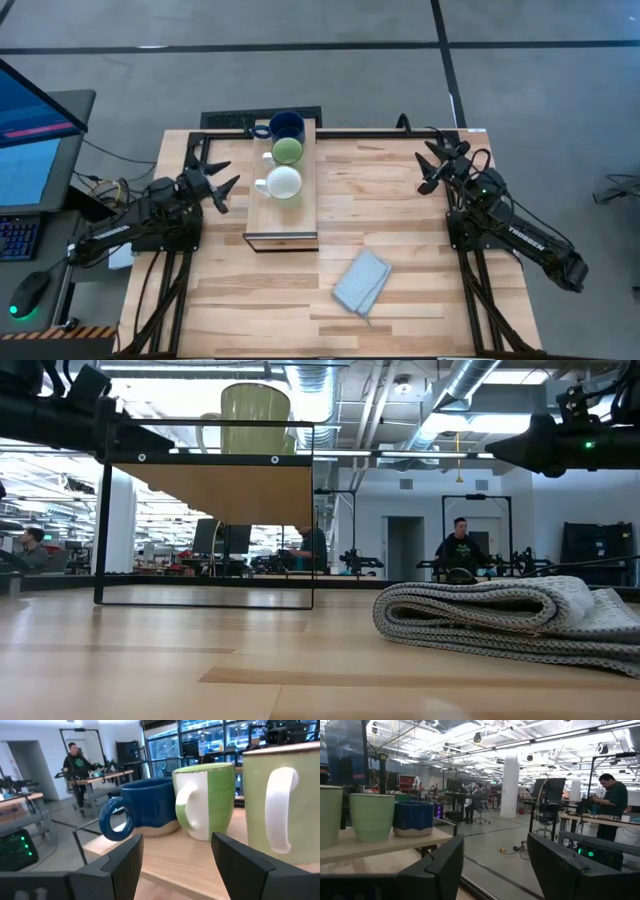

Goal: Stack small to large cups/mugs on shelf
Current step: Return to Home Position

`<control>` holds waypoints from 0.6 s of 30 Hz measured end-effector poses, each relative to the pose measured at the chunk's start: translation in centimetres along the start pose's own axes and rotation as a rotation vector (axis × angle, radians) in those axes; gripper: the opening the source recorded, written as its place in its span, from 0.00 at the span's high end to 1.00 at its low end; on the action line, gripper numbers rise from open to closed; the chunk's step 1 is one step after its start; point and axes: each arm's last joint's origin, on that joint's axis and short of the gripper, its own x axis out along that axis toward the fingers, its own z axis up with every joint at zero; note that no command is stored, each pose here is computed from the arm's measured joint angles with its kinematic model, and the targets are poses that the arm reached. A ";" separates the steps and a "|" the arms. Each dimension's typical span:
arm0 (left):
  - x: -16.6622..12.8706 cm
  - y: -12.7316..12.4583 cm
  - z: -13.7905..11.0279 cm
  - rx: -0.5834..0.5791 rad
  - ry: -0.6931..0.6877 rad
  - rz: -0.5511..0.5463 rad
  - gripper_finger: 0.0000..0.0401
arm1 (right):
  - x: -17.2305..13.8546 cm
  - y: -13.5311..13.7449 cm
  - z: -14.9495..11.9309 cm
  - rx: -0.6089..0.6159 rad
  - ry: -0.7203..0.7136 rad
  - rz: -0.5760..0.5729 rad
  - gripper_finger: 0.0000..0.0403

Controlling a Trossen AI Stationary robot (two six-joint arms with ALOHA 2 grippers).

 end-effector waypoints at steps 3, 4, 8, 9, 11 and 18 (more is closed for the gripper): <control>0.2 -0.1 -0.4 -0.007 -0.035 0.004 0.43 | 0.0 0.0 0.0 -0.001 0.000 0.000 0.41; 0.4 -0.2 -0.9 -0.010 -0.049 0.005 0.43 | 0.0 0.0 0.0 -0.001 0.000 0.000 0.41; 0.8 -0.5 -2.3 -0.004 -0.074 0.034 0.43 | 0.0 0.0 0.0 -0.001 0.000 0.000 0.41; 0.7 -0.4 -2.0 -0.010 -0.096 0.049 0.43 | 0.0 0.0 0.0 0.001 0.000 0.000 0.41; 0.7 -0.3 -2.0 0.008 -0.092 0.065 0.43 | 0.0 0.0 0.0 0.008 0.001 0.000 0.41; 0.8 -0.3 -2.8 0.022 -0.011 0.087 0.43 | 0.0 0.0 -0.1 0.007 0.011 -0.001 0.41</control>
